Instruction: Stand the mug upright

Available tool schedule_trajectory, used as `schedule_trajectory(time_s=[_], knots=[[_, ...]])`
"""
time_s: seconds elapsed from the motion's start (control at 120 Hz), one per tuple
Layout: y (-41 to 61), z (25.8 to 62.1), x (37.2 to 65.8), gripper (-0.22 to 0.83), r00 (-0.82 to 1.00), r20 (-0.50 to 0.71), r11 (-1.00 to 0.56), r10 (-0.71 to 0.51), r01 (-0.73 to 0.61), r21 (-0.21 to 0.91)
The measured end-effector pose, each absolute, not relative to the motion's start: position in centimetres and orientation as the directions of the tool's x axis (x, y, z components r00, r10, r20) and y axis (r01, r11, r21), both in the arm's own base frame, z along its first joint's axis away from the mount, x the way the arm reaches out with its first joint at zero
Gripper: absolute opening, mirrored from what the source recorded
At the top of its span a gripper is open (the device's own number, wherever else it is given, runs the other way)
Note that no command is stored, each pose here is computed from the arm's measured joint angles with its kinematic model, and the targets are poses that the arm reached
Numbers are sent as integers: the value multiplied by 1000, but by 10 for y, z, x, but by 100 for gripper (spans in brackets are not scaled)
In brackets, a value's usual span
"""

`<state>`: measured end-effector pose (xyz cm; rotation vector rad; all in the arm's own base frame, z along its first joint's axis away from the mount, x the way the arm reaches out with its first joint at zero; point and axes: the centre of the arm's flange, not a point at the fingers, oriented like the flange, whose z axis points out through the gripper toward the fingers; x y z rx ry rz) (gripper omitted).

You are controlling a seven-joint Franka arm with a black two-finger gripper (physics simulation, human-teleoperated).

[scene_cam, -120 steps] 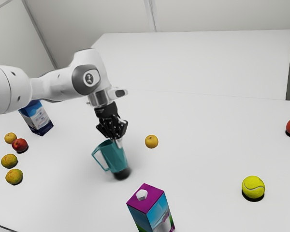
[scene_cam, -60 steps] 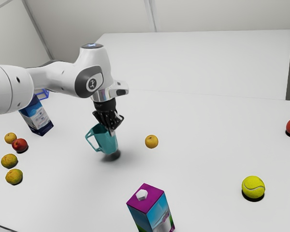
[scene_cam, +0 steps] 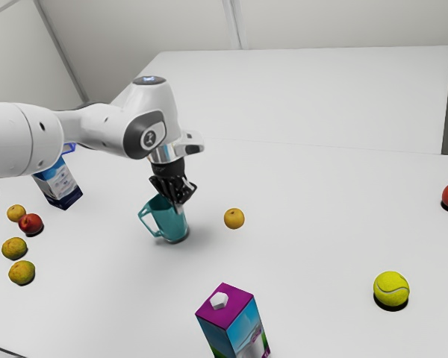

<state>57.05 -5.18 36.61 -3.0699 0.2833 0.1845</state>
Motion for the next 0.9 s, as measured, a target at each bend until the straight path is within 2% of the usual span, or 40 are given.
schedule_trajectory(time_s=[0.05, 0.242, 0.392, 0.592, 0.9], knots=[[-52, 366, 571, -16, 976, -122, -982, -178, -184, -41], [-55, 371, 569, 25, 980, -113, -986, -162, -165, -12], [-55, 391, 567, 44, 984, -83, -987, -158, -159, -11], [-65, 427, 560, 55, 984, -24, -984, -178, -178, -17], [-63, 499, 574, 60, 978, 110, -984, -179, -176, -38]])
